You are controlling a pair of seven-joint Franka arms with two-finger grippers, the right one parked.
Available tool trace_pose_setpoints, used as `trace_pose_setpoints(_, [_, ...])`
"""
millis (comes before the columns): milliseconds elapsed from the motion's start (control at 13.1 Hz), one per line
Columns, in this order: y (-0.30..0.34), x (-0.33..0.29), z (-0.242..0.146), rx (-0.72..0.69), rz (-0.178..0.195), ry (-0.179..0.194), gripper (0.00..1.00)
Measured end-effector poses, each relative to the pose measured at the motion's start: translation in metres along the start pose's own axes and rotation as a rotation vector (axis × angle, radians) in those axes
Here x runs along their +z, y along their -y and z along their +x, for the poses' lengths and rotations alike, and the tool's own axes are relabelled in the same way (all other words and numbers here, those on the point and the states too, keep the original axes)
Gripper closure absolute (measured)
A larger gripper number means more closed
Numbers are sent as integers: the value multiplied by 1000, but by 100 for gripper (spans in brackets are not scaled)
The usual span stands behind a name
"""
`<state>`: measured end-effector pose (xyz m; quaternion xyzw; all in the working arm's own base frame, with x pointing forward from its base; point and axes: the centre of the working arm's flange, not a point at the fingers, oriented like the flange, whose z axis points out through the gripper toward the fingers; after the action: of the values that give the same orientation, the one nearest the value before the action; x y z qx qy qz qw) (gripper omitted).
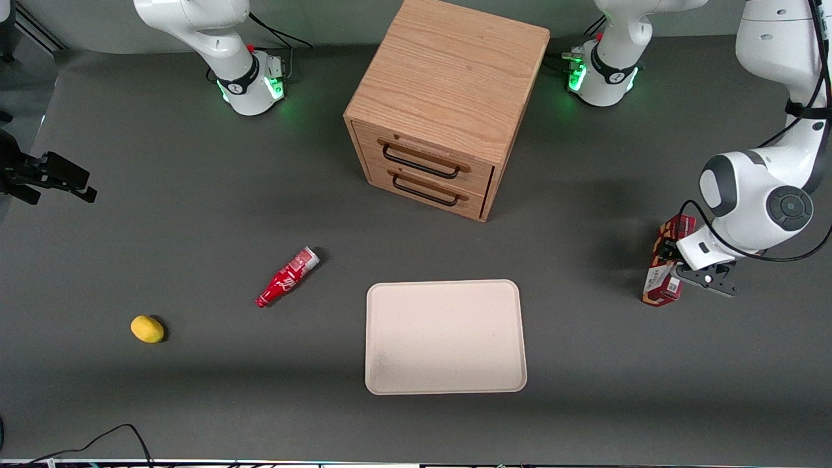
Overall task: Place red cookie box on tray
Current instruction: 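Close the left gripper on the end of the red cookie box, then lift the box and carry it with the left gripper over the tray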
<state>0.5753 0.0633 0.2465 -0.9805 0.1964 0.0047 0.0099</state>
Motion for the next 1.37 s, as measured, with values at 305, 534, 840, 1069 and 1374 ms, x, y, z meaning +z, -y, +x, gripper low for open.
trace_pose_setpoints(305, [-1, 1, 0, 10, -7, -3, 87])
trace_pose_setpoints(534, [-1, 1, 0, 11, -8, -3, 93])
trace_pose_setpoints(840, [1, -8, 3, 19, -2, -17, 94])
trace_pose_setpoints(1069, [6, -57, 13, 20, -24, 0, 94])
trace_pose_setpoints(1374, [12, -188, 24, 27, -86, 68, 94])
